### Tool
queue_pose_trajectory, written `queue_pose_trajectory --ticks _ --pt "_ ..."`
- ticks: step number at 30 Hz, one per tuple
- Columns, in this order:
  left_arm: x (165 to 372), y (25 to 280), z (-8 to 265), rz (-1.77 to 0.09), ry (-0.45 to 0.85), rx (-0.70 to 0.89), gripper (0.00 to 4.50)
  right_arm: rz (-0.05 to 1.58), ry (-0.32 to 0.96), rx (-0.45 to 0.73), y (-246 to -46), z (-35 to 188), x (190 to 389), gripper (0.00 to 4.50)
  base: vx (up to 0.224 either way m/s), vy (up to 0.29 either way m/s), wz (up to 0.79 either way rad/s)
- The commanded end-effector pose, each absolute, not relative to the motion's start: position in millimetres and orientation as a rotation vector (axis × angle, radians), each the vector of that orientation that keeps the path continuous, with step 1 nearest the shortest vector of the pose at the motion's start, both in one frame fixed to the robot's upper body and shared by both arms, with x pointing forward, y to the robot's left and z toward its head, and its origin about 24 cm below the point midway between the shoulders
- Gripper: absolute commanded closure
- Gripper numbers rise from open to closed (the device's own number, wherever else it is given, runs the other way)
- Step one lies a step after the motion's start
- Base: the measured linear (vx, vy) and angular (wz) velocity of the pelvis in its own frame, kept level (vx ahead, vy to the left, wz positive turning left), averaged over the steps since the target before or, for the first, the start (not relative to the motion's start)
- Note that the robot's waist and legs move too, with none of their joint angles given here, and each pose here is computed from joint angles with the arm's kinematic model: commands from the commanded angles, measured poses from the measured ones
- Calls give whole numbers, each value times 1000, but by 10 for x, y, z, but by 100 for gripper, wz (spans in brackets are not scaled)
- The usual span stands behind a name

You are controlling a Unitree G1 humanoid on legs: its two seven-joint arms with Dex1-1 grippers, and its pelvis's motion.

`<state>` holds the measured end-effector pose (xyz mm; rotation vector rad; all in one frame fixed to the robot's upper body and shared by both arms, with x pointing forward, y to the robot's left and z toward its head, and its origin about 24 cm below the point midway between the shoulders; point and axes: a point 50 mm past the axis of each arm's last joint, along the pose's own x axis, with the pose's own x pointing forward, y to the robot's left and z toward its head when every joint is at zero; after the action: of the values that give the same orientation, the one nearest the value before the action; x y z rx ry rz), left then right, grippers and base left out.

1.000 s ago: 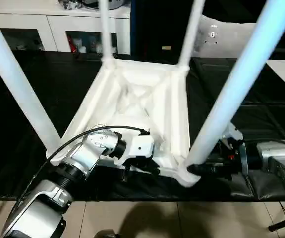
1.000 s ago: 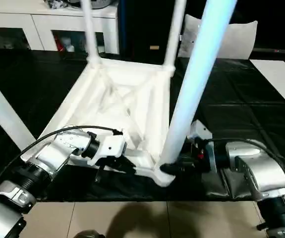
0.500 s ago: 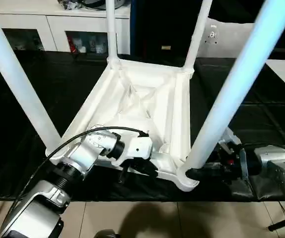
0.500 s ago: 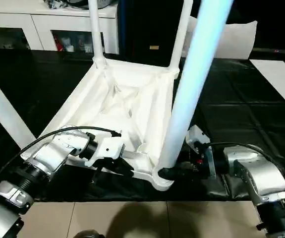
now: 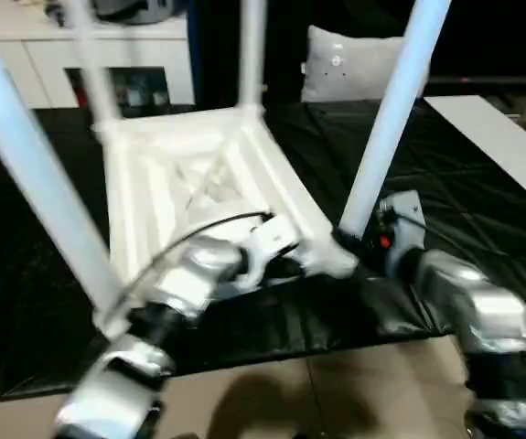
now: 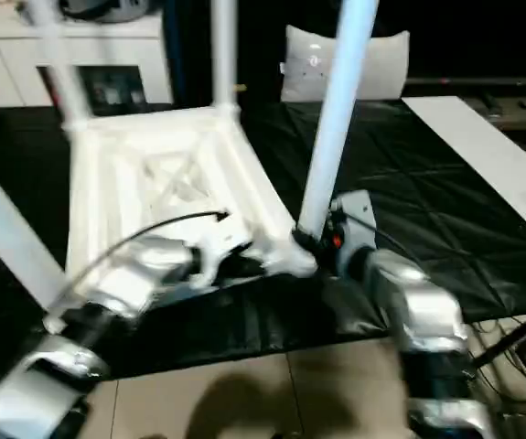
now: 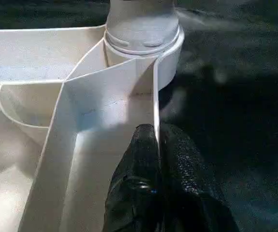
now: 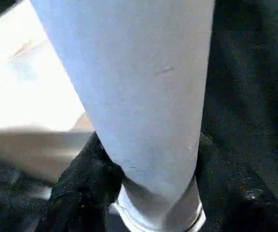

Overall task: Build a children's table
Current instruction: Rotate leg to tighten

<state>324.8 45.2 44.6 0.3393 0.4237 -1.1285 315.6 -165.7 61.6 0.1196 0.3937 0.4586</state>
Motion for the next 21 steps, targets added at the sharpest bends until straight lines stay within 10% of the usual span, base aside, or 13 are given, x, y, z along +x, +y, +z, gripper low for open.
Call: queue_pose_trajectory --ticks 1,21 --pt "3227 196 596 -1177 337 291 450 500 362 145 -1478 626 3186 192 0 0 0" --pt "3437 806 647 -1127 213 553 450 602 267 89 -1962 725 2695 20 0 0 0"
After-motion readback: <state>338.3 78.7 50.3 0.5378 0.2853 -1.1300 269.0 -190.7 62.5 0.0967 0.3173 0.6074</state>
